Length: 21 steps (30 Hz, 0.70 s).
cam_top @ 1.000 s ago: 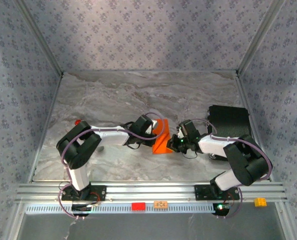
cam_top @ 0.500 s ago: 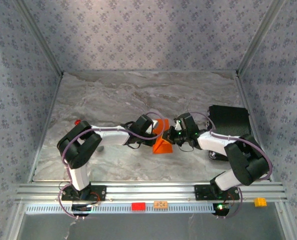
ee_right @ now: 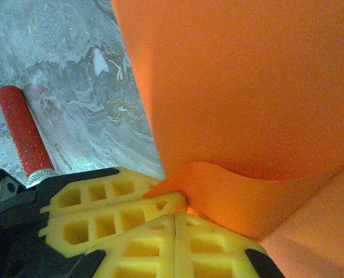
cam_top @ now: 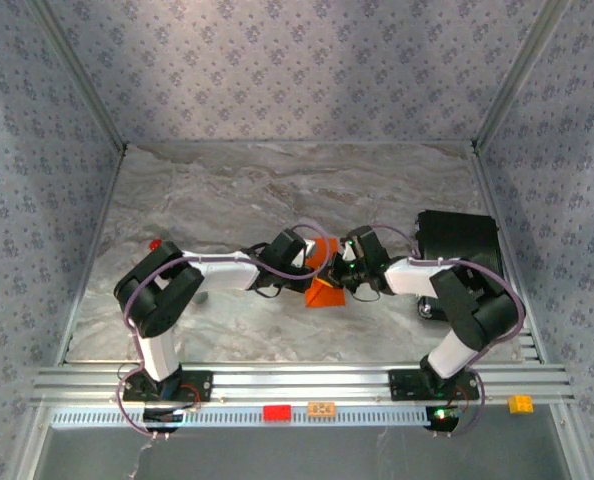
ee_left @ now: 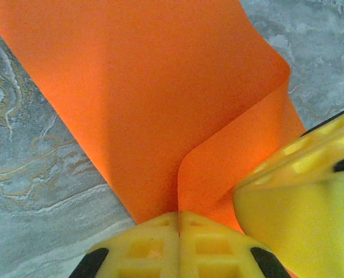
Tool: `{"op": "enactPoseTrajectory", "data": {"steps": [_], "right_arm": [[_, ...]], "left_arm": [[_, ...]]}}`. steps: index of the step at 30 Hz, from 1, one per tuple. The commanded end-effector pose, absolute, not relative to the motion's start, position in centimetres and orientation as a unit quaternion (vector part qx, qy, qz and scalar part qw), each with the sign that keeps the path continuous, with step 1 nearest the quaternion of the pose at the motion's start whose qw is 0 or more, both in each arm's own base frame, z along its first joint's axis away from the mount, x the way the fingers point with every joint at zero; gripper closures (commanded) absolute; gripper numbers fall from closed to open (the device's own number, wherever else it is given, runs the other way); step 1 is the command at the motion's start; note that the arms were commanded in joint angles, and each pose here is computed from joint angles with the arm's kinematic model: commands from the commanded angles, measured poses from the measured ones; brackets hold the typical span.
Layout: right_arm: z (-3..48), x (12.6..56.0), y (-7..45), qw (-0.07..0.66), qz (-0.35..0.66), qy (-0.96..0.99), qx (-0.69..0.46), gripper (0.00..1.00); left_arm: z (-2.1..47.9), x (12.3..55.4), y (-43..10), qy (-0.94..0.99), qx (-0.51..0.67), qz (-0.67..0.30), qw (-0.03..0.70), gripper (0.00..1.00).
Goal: Fold a paper plane with a square sheet of paper (pick it up from the middle)
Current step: Fold the triangle a second time at the center of the table.
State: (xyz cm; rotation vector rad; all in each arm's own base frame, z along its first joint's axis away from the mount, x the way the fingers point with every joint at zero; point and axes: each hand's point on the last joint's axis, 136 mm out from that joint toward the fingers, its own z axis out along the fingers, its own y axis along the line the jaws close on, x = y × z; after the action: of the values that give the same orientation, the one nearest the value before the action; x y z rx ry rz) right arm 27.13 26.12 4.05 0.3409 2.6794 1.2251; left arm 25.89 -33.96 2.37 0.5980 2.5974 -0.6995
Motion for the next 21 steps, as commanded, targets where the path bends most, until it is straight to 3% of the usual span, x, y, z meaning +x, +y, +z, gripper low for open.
{"op": "enactPoseTrajectory", "data": {"steps": [1,9,21], "right_arm": [[2.8,26.7,25.7,0.081,0.399,0.905,0.124,0.94],[0.1,25.3,24.4,0.065,0.378,0.913,0.14,0.94],[4.3,28.4,24.0,0.107,0.388,0.907,0.124,0.93]], "left_arm": [[1.5,25.7,-34.1,0.927,0.221,-0.247,0.176,0.99],[1.5,25.6,-33.9,0.928,0.222,-0.243,0.175,0.99],[1.2,25.6,-33.5,0.931,0.222,-0.236,0.171,0.99]]}}
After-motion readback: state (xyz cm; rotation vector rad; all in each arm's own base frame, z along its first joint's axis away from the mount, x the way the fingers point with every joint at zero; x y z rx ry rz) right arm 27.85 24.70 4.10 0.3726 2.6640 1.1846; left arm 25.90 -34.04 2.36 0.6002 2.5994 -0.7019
